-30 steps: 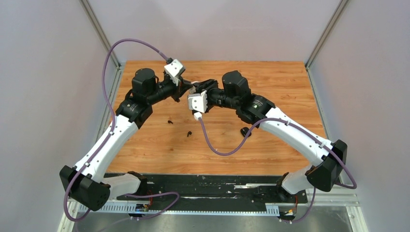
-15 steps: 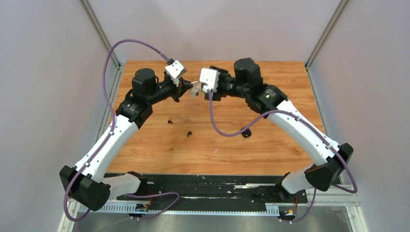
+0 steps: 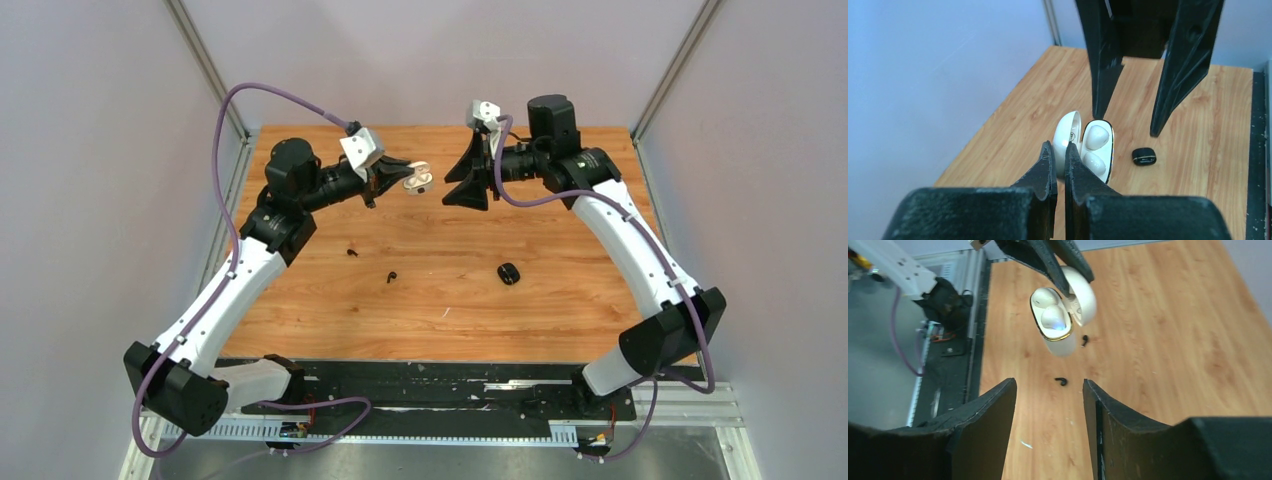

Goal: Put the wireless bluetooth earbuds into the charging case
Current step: Close the charging case.

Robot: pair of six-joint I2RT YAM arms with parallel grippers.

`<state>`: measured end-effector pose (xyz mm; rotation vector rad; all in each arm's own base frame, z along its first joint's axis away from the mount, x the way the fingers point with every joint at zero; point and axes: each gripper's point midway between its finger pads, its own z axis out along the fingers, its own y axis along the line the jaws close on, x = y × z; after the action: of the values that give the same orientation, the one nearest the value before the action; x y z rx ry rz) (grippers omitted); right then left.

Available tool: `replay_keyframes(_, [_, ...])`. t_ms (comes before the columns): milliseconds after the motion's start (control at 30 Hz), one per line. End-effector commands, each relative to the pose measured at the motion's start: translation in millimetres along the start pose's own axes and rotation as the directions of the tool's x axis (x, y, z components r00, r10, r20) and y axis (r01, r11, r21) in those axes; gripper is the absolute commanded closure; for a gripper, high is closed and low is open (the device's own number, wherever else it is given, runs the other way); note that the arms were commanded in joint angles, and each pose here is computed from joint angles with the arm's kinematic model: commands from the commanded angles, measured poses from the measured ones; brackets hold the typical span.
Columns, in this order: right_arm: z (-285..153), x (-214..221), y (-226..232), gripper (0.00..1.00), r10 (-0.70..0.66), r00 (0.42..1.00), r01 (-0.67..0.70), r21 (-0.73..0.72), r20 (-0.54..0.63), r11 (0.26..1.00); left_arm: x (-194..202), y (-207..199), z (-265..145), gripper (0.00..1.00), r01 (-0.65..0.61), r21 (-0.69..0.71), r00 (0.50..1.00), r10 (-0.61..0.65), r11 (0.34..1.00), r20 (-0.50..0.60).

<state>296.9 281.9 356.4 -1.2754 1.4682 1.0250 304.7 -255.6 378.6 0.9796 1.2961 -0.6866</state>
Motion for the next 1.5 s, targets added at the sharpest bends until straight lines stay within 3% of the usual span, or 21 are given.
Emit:
replay_keyframes(0, [7.0, -10.8, 27.2, 0.46, 0.066, 0.996, -0.053, -0.207, 0.058, 0.977, -50.6, -9.3, 2.6, 1.0, -0.071, 0.073, 0.986, 0.059, 0.995, 0.154])
replay_keyframes(300, [15.1, -18.8, 25.6, 0.41, 0.11, 0.991, -0.084, -0.273, 0.08, 0.958, -49.9, -18.8, 4.3, 1.0, -0.038, 0.138, 0.989, 0.018, 0.99, 0.144])
replay_keyframes(600, [18.8, -28.7, 26.6, 0.44, 0.154, 0.984, -0.121, -0.297, 0.092, 0.947, -41.2, -18.5, 9.4, 1.0, 0.004, 0.146, 0.991, -0.024, 0.989, 0.129])
replay_keyframes(900, [25.7, -18.6, 16.8, 0.6, 0.212, 0.975, -0.189, -0.254, 0.067, 0.948, -41.4, -14.2, 12.7, 1.0, 0.023, 0.131, 0.99, -0.04, 0.991, 0.134])
replay_keyframes(1133, [29.6, -13.9, 13.7, 0.9, 0.244, 0.968, -0.221, -0.261, 0.06, 0.94, -40.3, -14.1, 10.0, 1.0, 0.03, 0.119, 0.991, -0.045, 0.992, 0.123])
replay_keyframes(1200, [29.8, -12.2, 12.7, 1.0, 0.243, 0.968, -0.22, -0.258, 0.06, 0.941, -40.7, -14.3, 8.7, 0.92, 0.034, 0.116, 0.992, -0.048, 0.993, 0.117])
replay_keyframes(1233, [30.1, -11.3, 12.4, 1.0, 0.242, 0.968, -0.219, -0.257, 0.059, 0.941, -44.2, -14.5, 7.2, 0.8, 0.031, 0.114, 0.992, -0.045, 0.993, 0.12])
replay_keyframes(1300, [30.1, -10.1, 11.8, 1.0, 0.241, 0.969, -0.219, -0.254, 0.059, 0.942, -47.7, -13.5, 4.8, 0.65, 0.041, 0.103, 0.992, -0.052, 0.994, 0.115])
replay_keyframes(1467, [30.5, -6.7, 10.3, 1.0, 0.234, 0.97, -0.213, -0.249, 0.058, 0.945, -59.8, -10.7, -2.6, 0.38, 0.057, 0.075, 0.994, -0.064, 0.996, 0.09])
